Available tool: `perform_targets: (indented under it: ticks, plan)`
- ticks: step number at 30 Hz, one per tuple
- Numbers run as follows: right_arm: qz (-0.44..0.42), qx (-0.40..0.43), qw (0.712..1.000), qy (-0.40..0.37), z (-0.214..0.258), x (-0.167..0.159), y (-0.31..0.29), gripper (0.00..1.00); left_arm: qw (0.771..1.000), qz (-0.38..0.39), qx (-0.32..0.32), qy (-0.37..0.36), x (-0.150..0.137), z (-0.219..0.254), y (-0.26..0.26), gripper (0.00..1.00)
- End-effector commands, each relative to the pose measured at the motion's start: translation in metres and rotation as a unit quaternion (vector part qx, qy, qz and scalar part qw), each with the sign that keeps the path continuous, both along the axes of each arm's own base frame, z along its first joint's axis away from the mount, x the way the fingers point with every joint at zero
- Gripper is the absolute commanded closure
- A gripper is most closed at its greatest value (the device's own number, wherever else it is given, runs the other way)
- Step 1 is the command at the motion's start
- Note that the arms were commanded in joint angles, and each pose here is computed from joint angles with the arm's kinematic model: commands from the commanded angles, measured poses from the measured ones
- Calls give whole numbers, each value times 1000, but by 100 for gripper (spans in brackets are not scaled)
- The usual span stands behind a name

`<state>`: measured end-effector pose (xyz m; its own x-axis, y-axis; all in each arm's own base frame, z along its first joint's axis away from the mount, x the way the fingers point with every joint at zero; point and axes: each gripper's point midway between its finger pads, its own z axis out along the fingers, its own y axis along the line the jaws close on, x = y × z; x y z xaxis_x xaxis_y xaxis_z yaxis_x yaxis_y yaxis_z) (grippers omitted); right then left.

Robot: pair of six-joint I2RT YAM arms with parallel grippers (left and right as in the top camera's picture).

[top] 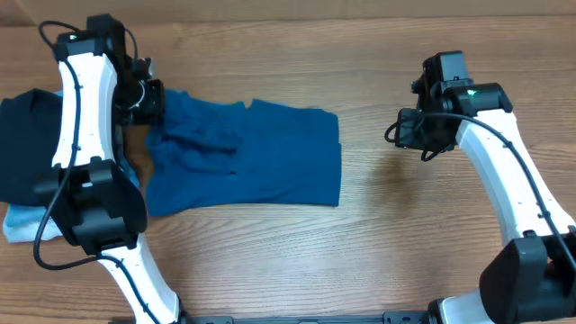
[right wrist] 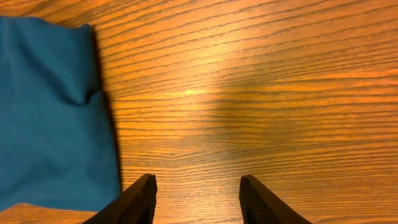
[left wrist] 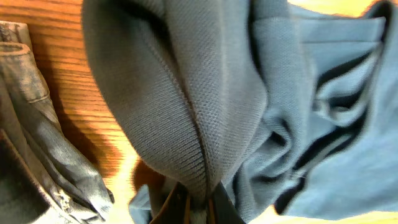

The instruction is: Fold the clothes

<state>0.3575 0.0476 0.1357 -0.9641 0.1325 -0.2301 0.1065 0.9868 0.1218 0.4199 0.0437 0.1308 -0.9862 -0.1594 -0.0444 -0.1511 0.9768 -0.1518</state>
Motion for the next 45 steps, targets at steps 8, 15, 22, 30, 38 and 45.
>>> perform_targets:
  ticks: [8, 15, 22, 30, 38, 45]
  plan:
    - [9, 0, 1000, 5, 6, -5, 0, 53, 997, -67, -29, 13, -18, 25, -181, 96]
    - [17, -3, 1000, 19, 4, -12, -1, 53, 975, -167, 8, -144, -11, 26, -324, 91]
    - [17, -3, 1000, 21, 4, -13, -1, 53, 975, -195, 37, -103, -33, 0, -334, 80]
    - [17, -3, 1000, 21, 4, -13, -1, 52, 975, -195, 41, -99, -32, -1, -328, 80]
    - [171, 173, 970, 18, 17, -31, 74, 48, 974, -150, 116, -124, 4, 2, -271, 84]
    - [238, 227, 944, 33, 1, -56, 143, 47, 985, -48, 122, -112, 42, 1, -181, 82]
